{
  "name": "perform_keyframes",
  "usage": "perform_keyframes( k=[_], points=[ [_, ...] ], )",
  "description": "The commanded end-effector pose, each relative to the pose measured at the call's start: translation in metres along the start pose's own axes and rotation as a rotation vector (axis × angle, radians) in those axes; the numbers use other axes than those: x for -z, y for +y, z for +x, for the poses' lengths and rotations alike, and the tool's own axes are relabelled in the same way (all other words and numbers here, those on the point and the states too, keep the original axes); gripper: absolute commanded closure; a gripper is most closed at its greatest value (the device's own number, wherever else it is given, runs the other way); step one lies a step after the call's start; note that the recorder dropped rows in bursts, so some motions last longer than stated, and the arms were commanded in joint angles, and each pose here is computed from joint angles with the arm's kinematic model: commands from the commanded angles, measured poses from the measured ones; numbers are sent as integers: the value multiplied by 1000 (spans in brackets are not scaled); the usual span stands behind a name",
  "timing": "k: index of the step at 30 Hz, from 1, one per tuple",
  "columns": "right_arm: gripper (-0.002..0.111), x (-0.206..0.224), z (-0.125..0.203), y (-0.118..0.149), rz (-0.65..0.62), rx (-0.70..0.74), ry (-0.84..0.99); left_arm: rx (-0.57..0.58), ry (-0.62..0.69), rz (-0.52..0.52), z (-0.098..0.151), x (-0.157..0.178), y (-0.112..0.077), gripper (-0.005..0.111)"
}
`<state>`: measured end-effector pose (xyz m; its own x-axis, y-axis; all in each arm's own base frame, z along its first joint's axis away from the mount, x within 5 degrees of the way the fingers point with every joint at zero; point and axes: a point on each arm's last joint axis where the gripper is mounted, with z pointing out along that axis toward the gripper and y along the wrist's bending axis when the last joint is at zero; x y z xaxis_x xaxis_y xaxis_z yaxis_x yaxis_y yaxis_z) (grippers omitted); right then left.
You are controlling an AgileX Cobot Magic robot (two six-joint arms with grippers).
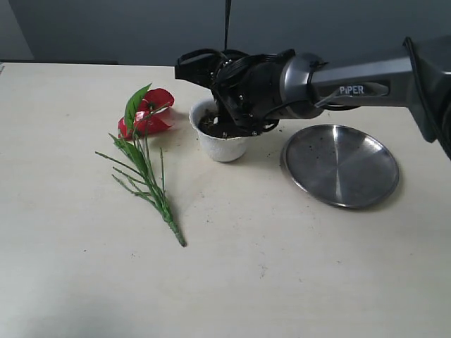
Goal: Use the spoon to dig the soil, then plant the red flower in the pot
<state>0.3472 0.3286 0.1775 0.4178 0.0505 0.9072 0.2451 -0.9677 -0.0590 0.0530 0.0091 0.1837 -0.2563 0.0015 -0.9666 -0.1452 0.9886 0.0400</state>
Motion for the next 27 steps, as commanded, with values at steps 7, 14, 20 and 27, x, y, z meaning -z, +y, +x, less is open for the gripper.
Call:
perform_keyframes(
  k=[7,14,20,27],
  points=[
    [109,-6,-13,2,-5,9,-31,-6,-7,-2,1,0,0,106],
    [109,2,-29,7,-21,34,-69,-6,-7,-2,1,0,0,106],
    [109,6,-28,6,-26,38,-60,-6,-7,-2,1,0,0,106],
    [109,11,-24,0,-27,41,-41,-6,-7,-2,1,0,0,106]
  ],
)
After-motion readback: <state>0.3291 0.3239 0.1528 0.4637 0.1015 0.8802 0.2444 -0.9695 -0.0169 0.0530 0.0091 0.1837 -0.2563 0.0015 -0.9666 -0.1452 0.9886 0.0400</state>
